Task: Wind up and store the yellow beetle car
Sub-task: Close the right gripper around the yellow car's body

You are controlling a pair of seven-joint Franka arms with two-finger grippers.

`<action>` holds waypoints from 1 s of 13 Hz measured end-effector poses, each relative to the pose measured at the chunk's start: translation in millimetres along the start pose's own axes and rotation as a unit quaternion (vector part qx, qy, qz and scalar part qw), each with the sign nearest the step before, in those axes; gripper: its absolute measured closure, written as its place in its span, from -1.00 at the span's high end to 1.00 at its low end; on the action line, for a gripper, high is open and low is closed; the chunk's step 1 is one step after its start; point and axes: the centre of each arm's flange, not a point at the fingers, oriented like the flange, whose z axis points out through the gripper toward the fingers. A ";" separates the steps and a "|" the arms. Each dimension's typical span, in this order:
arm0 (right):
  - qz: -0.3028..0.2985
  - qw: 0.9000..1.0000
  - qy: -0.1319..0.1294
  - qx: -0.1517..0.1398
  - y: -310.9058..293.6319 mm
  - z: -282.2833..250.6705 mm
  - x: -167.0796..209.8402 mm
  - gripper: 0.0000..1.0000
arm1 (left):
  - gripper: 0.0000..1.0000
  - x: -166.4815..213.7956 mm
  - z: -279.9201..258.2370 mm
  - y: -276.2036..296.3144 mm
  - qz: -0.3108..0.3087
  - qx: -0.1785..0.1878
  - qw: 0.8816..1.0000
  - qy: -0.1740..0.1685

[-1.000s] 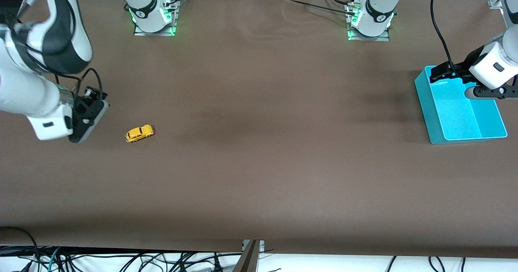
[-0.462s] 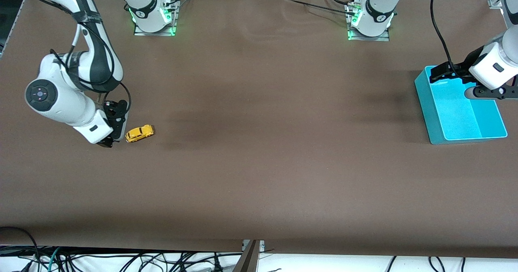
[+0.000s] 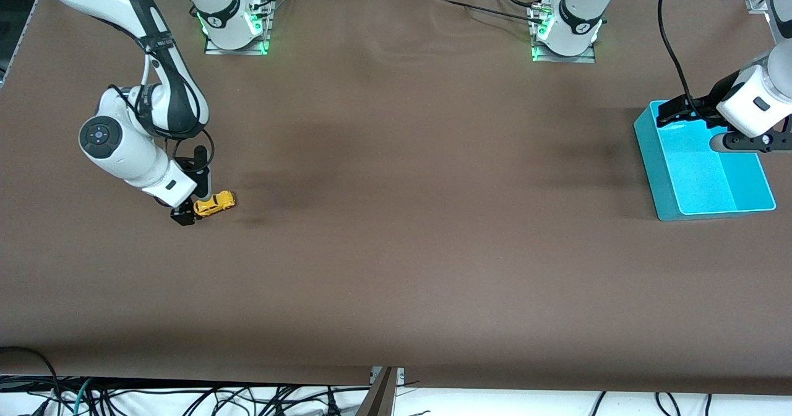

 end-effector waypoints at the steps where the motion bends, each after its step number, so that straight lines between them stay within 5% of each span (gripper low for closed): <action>1: -0.010 1.000 -0.001 -0.001 -0.2 8.7 -2.1 0.99 | 1.00 0.1 0.1 0.0 0.000 0.000 1.000 0.000; 10: -0.055 0.998 -0.002 -0.003 -6.6 45.9 -5.2 0.96 | 1.00 0.3 0.0 2.3 0.002 0.000 1.000 0.000; 13: -0.057 0.998 -0.002 -0.002 -12.5 51.7 -4.1 0.44 | 1.00 0.3 -0.7 3.1 0.003 0.001 1.000 0.001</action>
